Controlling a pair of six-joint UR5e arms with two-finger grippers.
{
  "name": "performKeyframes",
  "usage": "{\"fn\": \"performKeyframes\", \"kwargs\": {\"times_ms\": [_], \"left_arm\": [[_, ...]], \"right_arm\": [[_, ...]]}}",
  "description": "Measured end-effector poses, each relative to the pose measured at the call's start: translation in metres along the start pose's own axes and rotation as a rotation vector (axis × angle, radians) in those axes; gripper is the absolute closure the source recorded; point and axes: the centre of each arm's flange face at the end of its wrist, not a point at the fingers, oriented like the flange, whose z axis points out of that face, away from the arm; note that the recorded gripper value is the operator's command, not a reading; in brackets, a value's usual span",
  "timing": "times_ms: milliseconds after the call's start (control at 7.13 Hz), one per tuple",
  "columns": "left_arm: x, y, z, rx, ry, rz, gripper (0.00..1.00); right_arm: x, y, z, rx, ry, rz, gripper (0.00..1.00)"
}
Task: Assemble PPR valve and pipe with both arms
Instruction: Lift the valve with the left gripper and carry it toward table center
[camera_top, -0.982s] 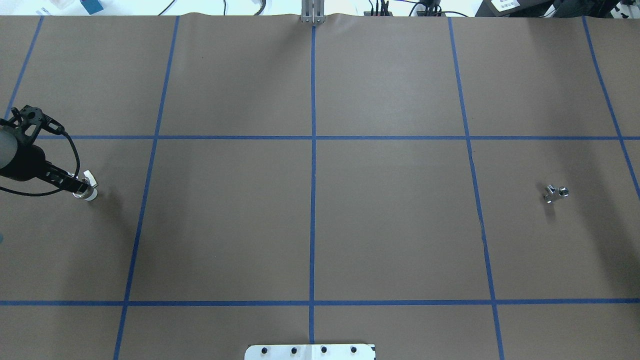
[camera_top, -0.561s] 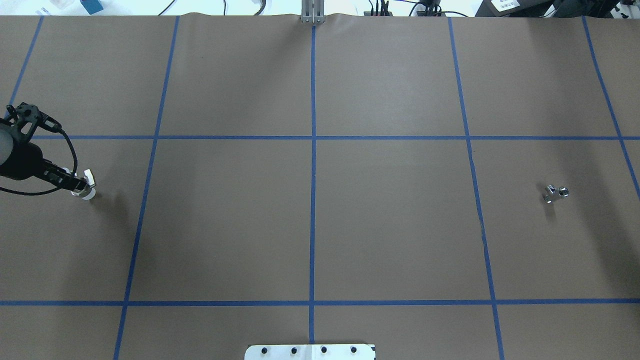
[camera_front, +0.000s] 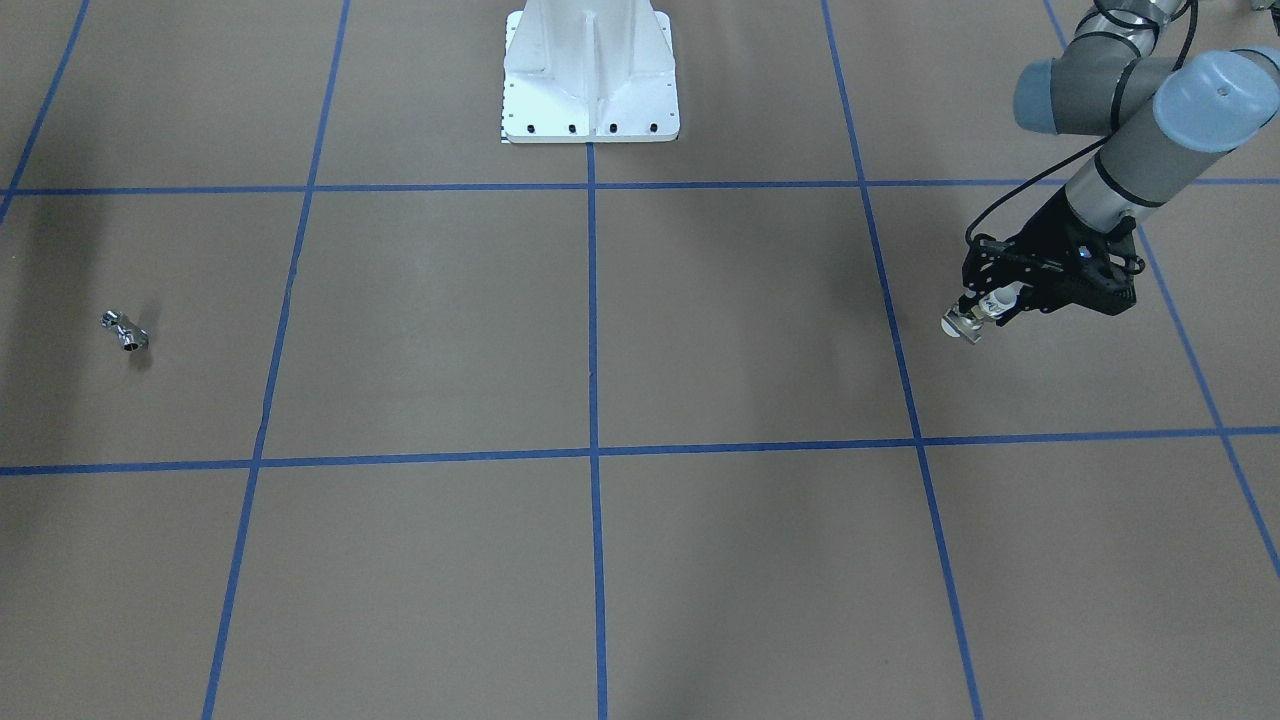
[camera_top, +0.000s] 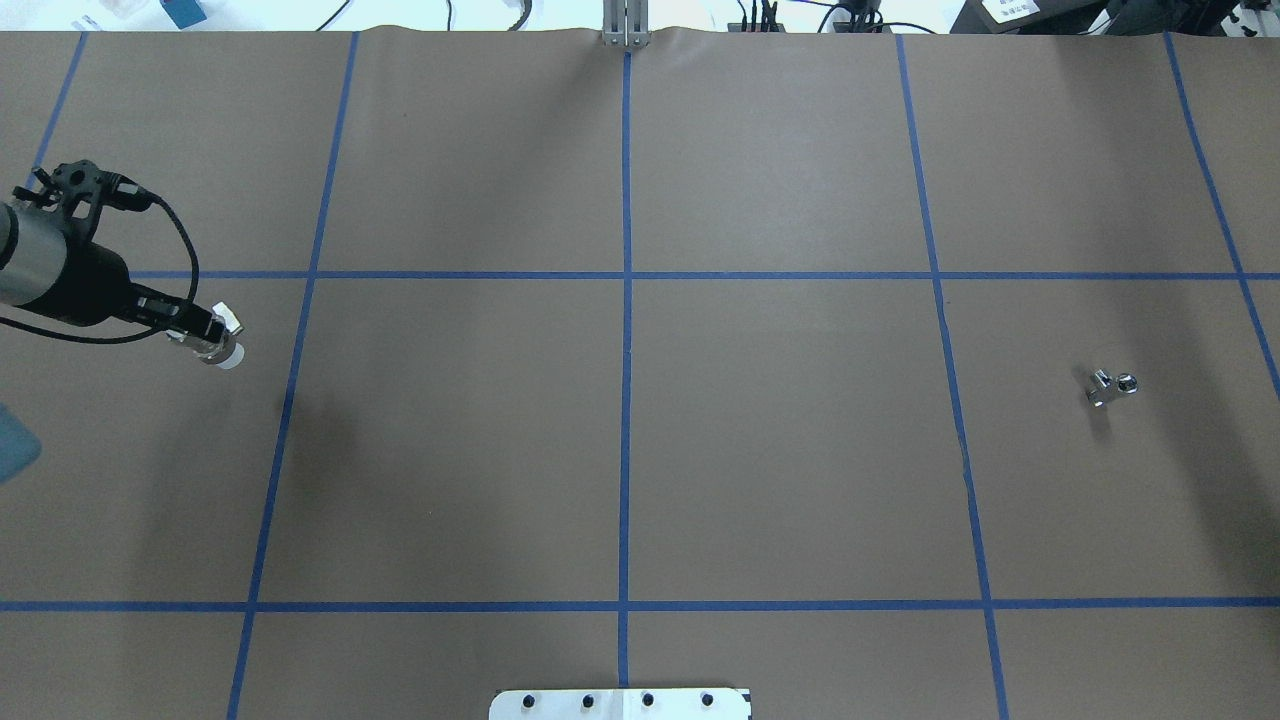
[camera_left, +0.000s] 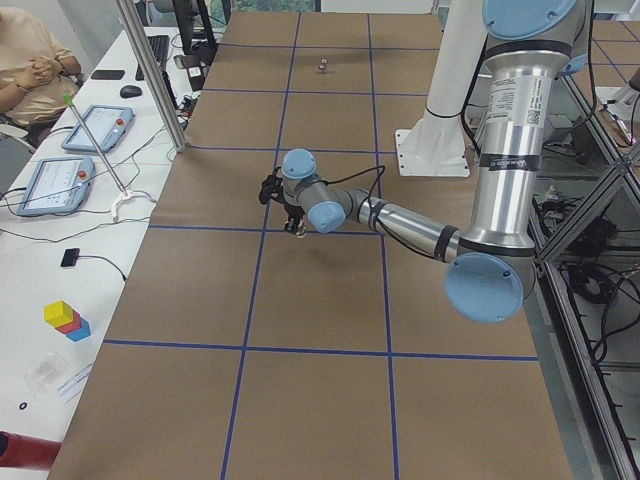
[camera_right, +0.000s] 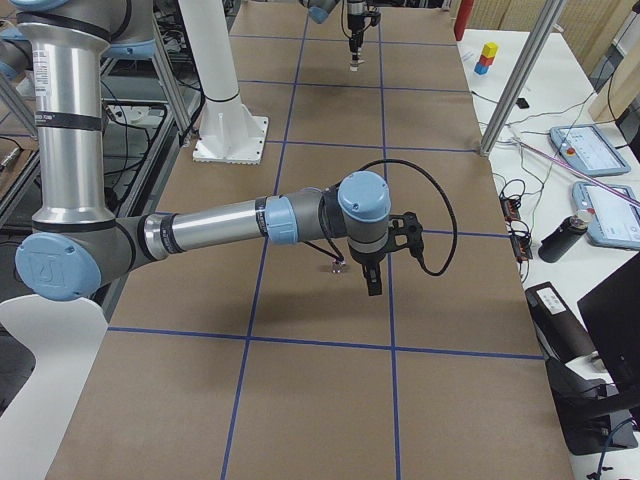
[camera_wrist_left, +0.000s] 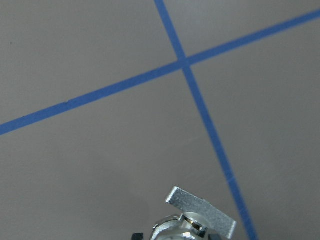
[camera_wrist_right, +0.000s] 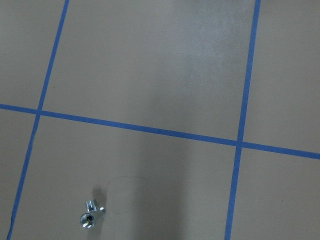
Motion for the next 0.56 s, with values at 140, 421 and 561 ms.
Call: {"fn": "performKeyframes", "kwargs": {"times_ms": [140,421,561], "left_arm": [[0.028,-0.021,-0.002,0.006,0.001,-0.077,1.0],[0.107,-0.059,0.0,0.006,-0.036,-0.23,1.0],[0.157,-0.071,0.006,0.0,-0.079,-0.297,1.0]], "right_arm": [[0.0,0.0,0.0,-0.001,0.0,0.002,0.0],[0.001,0.001,0.0,-0.002,0.0,0.003,0.0],[0.001,0.001,0.0,-0.002,0.0,0.003,0.0]]}}
